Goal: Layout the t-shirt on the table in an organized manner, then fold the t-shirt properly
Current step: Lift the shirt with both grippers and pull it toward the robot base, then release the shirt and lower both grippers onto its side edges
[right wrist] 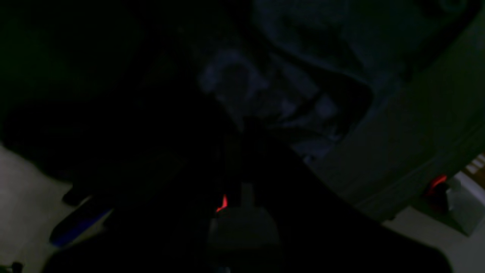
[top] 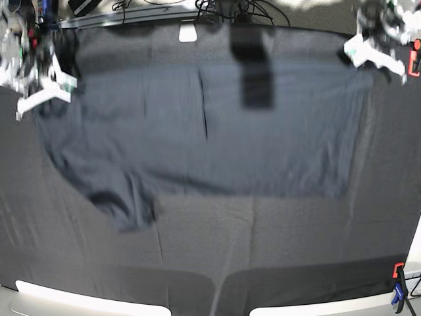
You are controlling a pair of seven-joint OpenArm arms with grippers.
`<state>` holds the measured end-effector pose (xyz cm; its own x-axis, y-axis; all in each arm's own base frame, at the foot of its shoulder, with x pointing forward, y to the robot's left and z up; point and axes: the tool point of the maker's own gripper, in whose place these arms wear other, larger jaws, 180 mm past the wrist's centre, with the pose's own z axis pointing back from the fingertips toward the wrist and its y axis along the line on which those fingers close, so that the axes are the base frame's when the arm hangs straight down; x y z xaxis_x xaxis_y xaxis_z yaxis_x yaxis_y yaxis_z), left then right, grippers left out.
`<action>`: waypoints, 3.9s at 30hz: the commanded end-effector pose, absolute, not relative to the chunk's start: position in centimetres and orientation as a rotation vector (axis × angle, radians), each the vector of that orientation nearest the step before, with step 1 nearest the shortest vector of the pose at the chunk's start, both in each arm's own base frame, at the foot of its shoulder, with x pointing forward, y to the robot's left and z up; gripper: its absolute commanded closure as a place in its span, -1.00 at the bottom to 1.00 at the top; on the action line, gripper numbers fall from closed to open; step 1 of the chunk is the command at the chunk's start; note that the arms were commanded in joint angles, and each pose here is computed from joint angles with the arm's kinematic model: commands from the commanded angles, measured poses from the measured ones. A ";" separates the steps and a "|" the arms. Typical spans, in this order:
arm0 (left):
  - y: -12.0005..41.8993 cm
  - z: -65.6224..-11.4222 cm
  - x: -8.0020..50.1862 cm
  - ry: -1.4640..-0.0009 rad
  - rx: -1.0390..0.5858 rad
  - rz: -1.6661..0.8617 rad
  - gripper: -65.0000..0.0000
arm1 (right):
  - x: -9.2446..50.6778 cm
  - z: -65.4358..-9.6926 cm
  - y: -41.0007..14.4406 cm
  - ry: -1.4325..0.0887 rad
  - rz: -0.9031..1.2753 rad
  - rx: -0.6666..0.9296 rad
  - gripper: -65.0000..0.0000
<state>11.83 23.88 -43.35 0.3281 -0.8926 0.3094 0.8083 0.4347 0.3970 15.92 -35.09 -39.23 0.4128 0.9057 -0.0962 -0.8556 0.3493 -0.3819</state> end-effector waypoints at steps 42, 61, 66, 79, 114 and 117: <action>30.5 -31.9 20.3 -0.645 0.570 -1.032 0.08 | 19.4 -31.7 -30.4 -0.429 0.953 -0.283 0.75; 28.5 -31.7 33.9 -1.131 0.004 -0.152 0.09 | 33.9 -28.7 -25.8 -0.974 0.298 0.099 -0.14; 28.2 -34.8 37.9 -1.040 -0.145 0.000 0.09 | 34.3 -28.8 -24.4 -0.963 0.273 0.162 -0.13; 25.7 -38.7 41.1 -0.904 -0.377 0.053 0.10 | 34.4 -28.8 -24.2 -0.968 0.269 0.169 -0.13; 20.5 -42.0 38.8 -0.723 -0.455 -0.031 1.00 | 40.9 -35.4 -31.4 -0.629 0.126 0.096 -0.14; 20.5 -42.0 38.8 -0.723 -0.455 -0.031 1.00 | 41.2 -36.5 -31.7 -0.560 0.146 0.076 -0.14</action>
<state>38.11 20.01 -42.89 0.7658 0.1385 0.6280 0.1729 0.8963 -0.4085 39.66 -30.99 -38.62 0.8701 0.1126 0.4799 -0.1555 0.9866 0.0504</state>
